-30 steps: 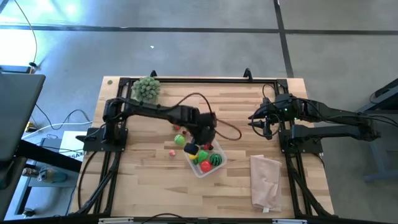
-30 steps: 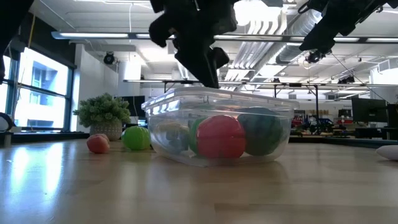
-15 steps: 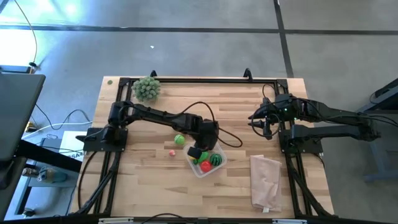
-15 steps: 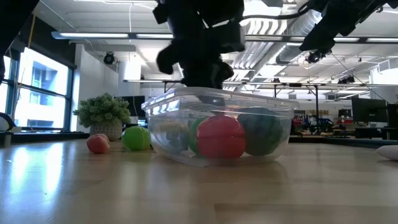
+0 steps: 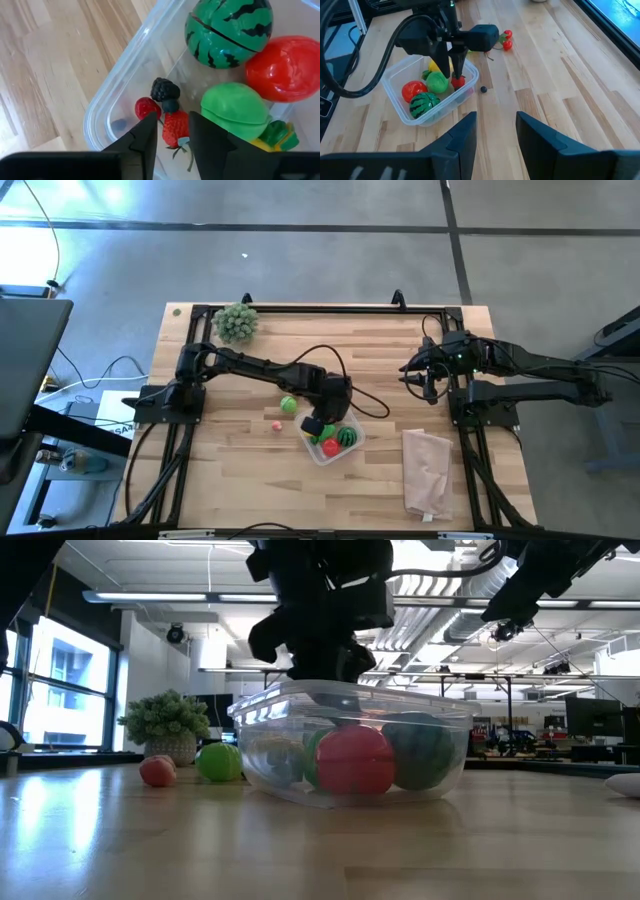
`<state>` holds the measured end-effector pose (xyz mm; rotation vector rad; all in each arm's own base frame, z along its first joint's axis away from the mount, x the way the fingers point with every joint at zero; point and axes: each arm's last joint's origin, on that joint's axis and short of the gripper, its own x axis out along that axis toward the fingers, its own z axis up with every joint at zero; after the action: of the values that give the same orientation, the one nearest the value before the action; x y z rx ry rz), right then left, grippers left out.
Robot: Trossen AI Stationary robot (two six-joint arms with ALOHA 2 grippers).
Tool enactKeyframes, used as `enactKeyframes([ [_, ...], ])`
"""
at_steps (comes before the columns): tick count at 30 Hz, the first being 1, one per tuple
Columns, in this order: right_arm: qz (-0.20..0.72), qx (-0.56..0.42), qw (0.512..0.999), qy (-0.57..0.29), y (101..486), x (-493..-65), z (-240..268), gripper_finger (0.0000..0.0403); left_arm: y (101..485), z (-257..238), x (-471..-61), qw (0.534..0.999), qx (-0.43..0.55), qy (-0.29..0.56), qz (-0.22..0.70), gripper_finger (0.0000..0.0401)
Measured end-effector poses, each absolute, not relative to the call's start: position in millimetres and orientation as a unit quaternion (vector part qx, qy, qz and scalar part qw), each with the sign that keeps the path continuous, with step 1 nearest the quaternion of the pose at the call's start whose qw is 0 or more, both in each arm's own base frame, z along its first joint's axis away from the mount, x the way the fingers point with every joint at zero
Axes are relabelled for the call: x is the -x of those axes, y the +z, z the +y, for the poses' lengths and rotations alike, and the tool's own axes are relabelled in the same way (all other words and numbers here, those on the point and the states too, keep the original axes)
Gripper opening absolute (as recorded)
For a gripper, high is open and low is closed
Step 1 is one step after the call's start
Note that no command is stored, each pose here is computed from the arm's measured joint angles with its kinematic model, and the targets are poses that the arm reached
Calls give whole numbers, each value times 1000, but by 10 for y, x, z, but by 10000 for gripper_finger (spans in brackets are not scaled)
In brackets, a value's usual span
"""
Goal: Pick and placing Produce into tupperware
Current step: Put the red cherry into the transparent bin
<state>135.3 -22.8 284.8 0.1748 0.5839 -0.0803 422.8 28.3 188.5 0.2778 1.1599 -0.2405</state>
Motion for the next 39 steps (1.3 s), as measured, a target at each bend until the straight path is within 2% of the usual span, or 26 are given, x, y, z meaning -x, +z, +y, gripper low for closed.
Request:
enactKeyframes([
  [6, 287, -86, 953, -39, 2848, -1353, -228, 129, 1938, 286, -4184, 819, -109, -87, 557, 115],
  [16, 289, -86, 953, -40, 2845, -1352, -228, 129, 2318, 315, -3923, 797, -106, -15, 594, 111],
  [23, 289, -86, 953, -40, 2845, -1352, -228, 129, 2545, 616, -3679, 783, -72, 44, 617, 111],
  [28, 289, -86, 953, -40, 2845, -1351, -228, 129, 2371, 1032, -3518, 776, -3, 12, 631, 111],
  [33, 289, -86, 953, -40, 2845, -1351, -228, 129, 2059, 1373, -3262, 746, 39, 44, 664, 111],
  [39, 289, -86, 953, -40, 2845, -1351, -228, 129, 1916, 1609, -3183, 769, 48, 58, 635, 111],
])
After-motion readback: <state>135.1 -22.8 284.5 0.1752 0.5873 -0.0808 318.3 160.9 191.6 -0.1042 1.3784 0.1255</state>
